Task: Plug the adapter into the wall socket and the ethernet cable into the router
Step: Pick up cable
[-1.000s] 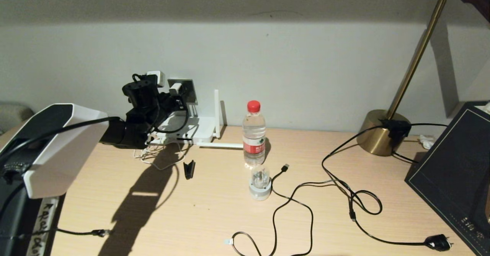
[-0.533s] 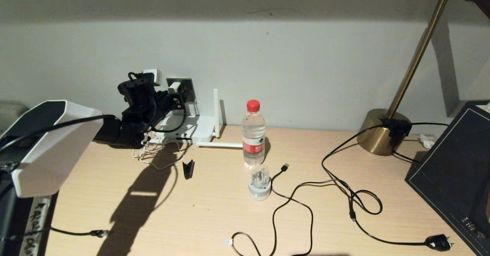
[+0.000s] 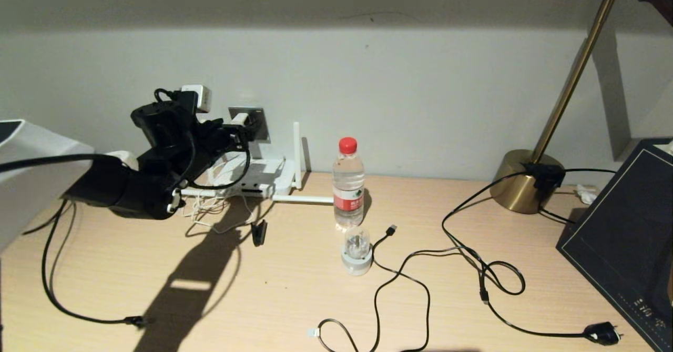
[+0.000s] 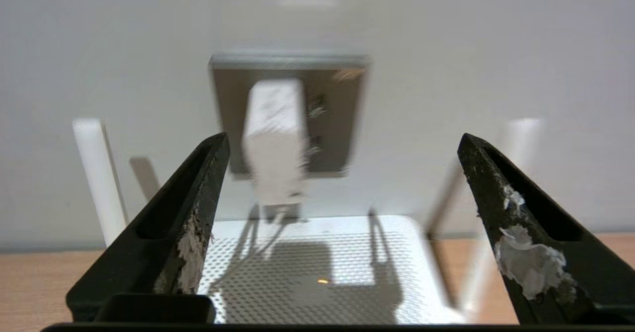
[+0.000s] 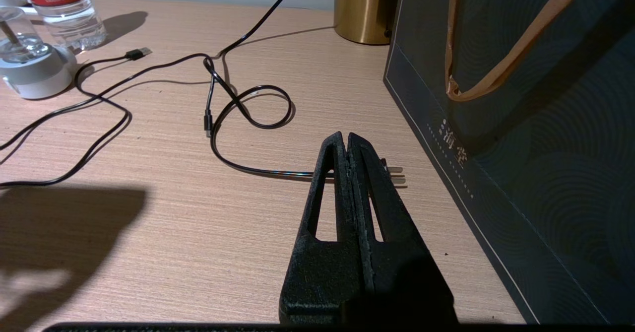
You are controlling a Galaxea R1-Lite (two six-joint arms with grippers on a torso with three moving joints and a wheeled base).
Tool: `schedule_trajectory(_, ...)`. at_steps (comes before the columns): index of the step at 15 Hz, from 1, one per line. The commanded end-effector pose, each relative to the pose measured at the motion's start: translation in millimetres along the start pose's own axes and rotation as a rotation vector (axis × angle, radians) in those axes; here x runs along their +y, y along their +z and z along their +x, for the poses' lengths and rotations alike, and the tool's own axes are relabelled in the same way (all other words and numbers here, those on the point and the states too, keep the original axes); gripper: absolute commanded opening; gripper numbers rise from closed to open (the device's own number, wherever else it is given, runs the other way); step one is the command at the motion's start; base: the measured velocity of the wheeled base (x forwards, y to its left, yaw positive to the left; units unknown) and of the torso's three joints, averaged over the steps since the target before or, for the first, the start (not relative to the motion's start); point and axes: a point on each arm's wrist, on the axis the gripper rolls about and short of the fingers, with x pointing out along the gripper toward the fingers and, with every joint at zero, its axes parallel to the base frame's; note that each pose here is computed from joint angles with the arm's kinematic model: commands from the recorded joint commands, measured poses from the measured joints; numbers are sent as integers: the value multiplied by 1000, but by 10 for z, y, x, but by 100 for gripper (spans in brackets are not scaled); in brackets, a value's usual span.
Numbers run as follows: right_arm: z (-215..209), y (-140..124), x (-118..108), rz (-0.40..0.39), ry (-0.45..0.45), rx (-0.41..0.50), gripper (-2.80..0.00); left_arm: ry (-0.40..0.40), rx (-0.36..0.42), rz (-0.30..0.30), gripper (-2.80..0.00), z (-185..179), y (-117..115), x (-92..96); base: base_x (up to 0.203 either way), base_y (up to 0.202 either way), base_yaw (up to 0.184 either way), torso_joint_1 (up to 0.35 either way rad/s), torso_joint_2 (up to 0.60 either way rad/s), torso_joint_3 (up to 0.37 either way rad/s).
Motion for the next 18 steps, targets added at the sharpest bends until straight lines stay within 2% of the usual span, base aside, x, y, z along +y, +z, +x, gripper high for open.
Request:
schedule_trajectory(1, 7, -29, 0, 0, 1, 10, -280, -16, -92, 7, 0, -300, 482, -51, 0, 0, 0, 0, 0, 0)
schedule_trajectory(2, 7, -29, 0, 0, 1, 10, -280, -32, -117, 16, 0, -441, 634, -70, 0, 0, 0, 0, 0, 0)
schedule_trajectory(4, 7, -29, 0, 0, 1, 10, -280, -90, -143, 75, 0, -805, 861, -109, 0, 0, 0, 0, 0, 0)
schedule_trajectory(6, 7, -29, 0, 0, 1, 10, -280, -164, -122, 150, 0, -1197, 905, -148, 0, 0, 0, 0, 0, 0)
schedule_trajectory(9, 7, -29, 0, 0, 1, 10, -280, -342, -11, 290, 0, -1775, 678, -212, 0, 0, 0, 0, 0, 0)
schedule_trajectory(10, 7, -29, 0, 0, 1, 10, -280, -414, 16, 399, 0, -1909, 565, -227, 0, 0, 0, 0, 0, 0)
schedule_trajectory(11, 7, -29, 0, 0, 1, 10, -280, -476, 27, 474, 0, -1978, 476, -239, 0, 0, 0, 0, 0, 0)
schedule_trajectory(13, 7, -29, 0, 0, 1, 10, -280, -611, 84, 583, 0, -2097, 190, -257, 0, 0, 0, 0, 0, 0)
schedule_trajectory(15, 7, -29, 0, 0, 1, 10, -280, -666, 215, 577, 0, -2146, -72, -205, 0, 0, 0, 0, 0, 0)
schedule_trajectory(17, 7, -29, 0, 0, 1, 10, -280, -630, 278, 566, 0, -1968, -146, -50, 0, 0, 0, 0, 0, 0)
schedule_trajectory(18, 7, -29, 0, 0, 1, 10, -280, -604, 296, 581, 0, -1800, -170, 67, 0, 0, 0, 0, 0, 0)
